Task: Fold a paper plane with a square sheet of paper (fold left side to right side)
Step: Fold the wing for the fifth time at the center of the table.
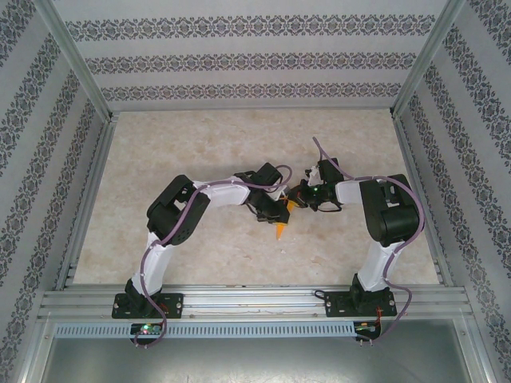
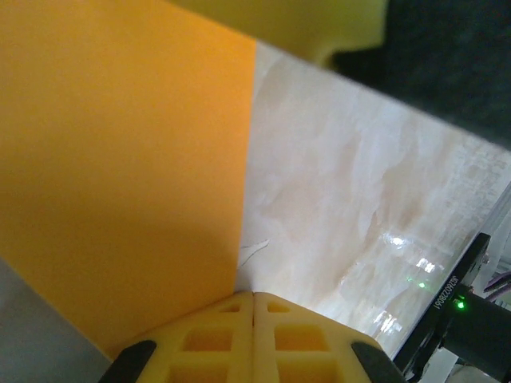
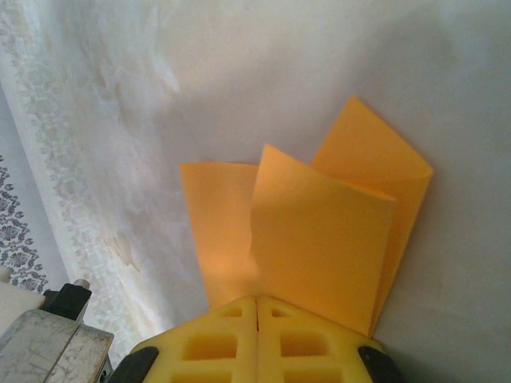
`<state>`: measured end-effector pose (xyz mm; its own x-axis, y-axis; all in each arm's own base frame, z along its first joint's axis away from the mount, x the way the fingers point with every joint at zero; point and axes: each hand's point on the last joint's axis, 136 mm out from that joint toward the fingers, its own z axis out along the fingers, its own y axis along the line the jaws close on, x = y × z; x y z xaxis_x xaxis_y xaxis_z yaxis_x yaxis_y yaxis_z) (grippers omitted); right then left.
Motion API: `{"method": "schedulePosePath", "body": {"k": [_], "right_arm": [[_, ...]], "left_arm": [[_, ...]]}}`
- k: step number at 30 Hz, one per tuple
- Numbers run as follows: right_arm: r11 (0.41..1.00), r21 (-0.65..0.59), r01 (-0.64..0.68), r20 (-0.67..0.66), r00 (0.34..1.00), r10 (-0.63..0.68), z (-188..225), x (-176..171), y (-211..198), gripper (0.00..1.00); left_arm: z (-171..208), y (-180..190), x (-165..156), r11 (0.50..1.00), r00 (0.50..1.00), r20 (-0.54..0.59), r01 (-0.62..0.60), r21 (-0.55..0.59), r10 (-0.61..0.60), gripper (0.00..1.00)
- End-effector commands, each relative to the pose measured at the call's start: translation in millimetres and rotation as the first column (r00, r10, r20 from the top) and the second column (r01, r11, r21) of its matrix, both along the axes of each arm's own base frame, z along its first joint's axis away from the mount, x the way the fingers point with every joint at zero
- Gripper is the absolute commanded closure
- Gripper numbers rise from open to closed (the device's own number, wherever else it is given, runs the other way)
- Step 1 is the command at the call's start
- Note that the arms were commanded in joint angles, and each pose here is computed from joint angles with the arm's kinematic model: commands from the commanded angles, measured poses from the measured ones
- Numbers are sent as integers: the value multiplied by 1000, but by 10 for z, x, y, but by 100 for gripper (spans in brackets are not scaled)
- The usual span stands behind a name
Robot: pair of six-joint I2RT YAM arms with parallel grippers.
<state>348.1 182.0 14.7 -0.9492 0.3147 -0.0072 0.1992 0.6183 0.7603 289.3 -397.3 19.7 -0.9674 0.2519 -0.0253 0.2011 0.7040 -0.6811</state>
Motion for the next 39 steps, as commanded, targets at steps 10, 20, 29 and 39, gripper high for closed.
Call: {"method": "schedulePosePath", "body": {"k": [10,20,29,39], "right_arm": [[990,-142,-6,-179,984,-19,-484,-359,-171,100],[989,-150,-6,-189,982,-23,-512,-383,-195,100],[988,-157,-2,-197,980,-29,-543,-382,-217,100],[988,-157,-4,-200,979,-28,-550,-374,-208,100]], "left_arm": [[-298,326,-500,991,997,-47,71,111,-66,94],[-276,421,-818,974,984,-26,178,140,-176,94],[-295,537,-1021,965,977,-43,211,157,-207,94],[-278,599,-1187,959,970,-60,240,152,-234,94]]}}
